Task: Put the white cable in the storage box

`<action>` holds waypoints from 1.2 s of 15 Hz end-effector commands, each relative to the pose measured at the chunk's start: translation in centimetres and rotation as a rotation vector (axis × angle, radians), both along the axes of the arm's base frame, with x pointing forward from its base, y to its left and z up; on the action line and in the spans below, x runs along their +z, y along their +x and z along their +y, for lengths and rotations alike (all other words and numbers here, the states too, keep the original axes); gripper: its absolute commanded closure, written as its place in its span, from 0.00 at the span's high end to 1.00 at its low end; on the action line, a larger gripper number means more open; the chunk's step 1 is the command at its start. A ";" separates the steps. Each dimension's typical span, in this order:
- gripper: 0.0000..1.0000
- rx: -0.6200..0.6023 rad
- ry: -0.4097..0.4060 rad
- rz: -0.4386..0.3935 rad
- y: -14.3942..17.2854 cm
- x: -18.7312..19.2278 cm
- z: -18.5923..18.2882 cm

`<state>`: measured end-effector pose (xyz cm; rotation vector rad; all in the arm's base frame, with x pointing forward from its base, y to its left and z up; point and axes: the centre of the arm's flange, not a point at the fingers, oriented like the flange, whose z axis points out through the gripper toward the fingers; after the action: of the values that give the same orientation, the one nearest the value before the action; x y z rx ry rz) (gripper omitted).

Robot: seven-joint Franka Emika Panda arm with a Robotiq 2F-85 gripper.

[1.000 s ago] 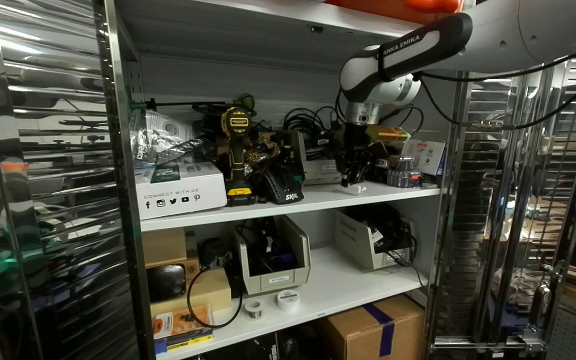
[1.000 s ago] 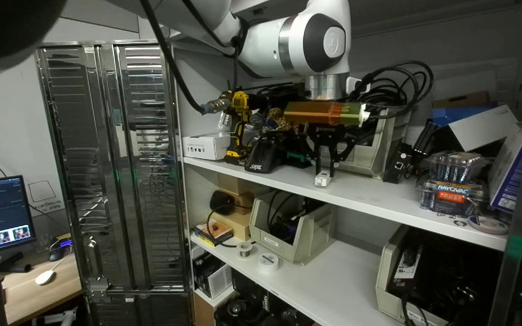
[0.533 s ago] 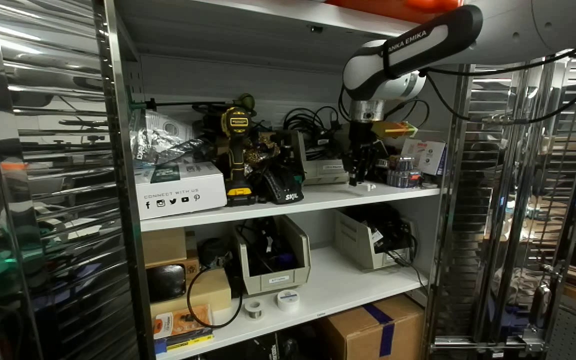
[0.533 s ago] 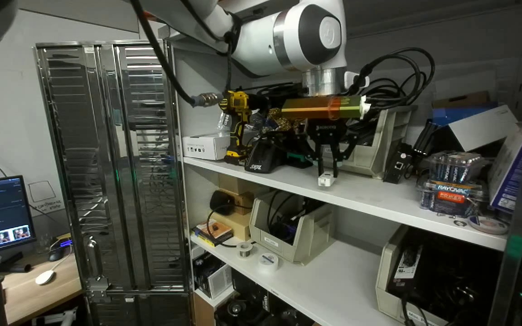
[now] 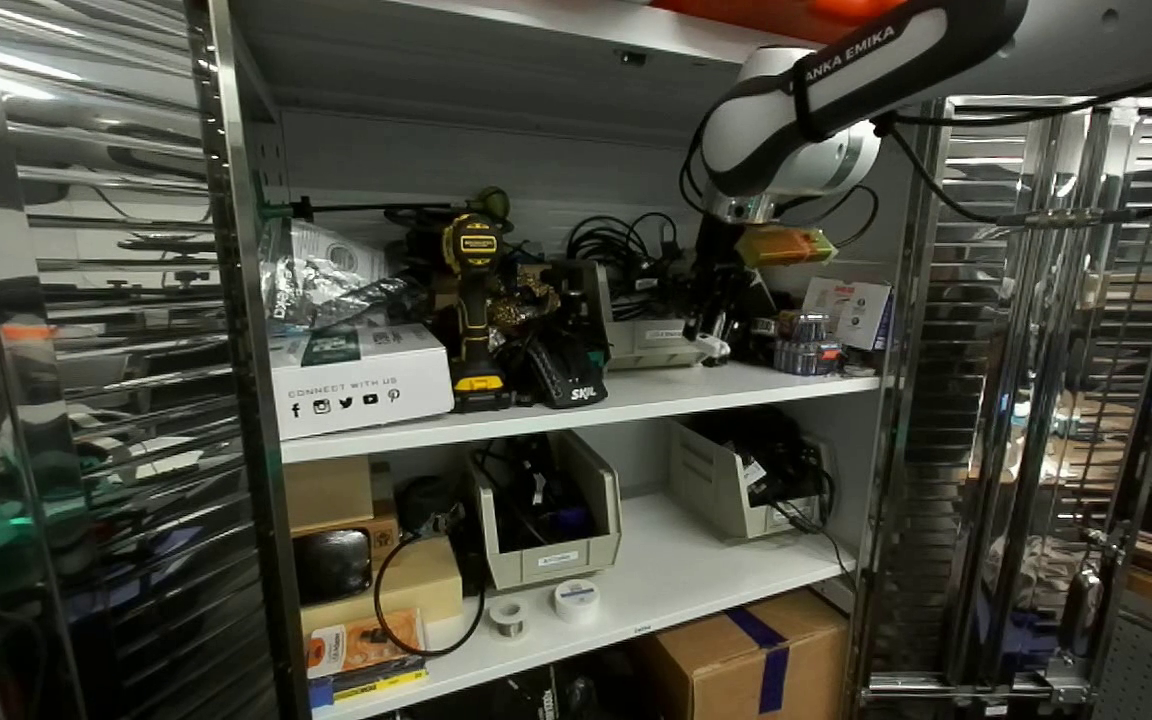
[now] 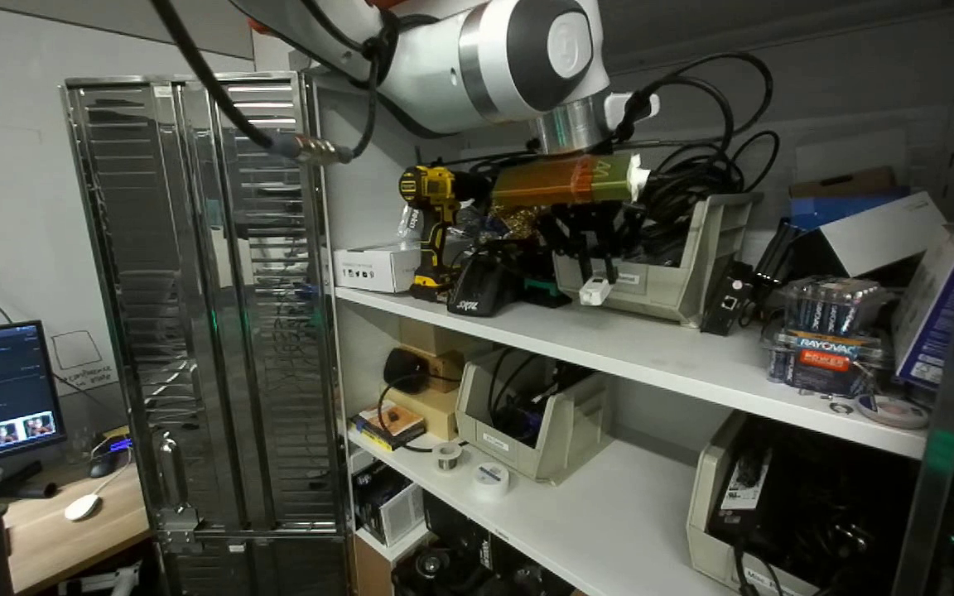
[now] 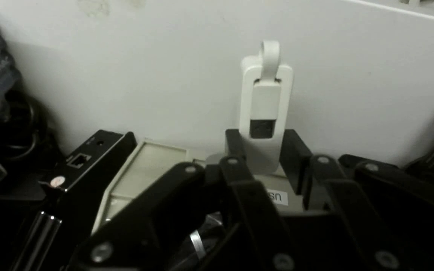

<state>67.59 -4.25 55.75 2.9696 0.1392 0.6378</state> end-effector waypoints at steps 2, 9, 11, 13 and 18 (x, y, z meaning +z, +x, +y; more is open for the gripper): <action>0.16 0.029 -0.059 -0.132 -6.2 3.3 1.8; 0.14 -0.001 -0.200 -0.455 -7.0 0.7 2.1; 0.14 -0.050 -0.178 -0.547 -6.0 -1.4 2.3; 0.14 -0.102 -0.155 -0.614 -4.5 -2.9 1.9; 0.14 -0.225 -0.063 -0.765 -0.8 -0.4 1.1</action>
<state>64.22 -6.05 54.69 2.4945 -0.1157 1.4477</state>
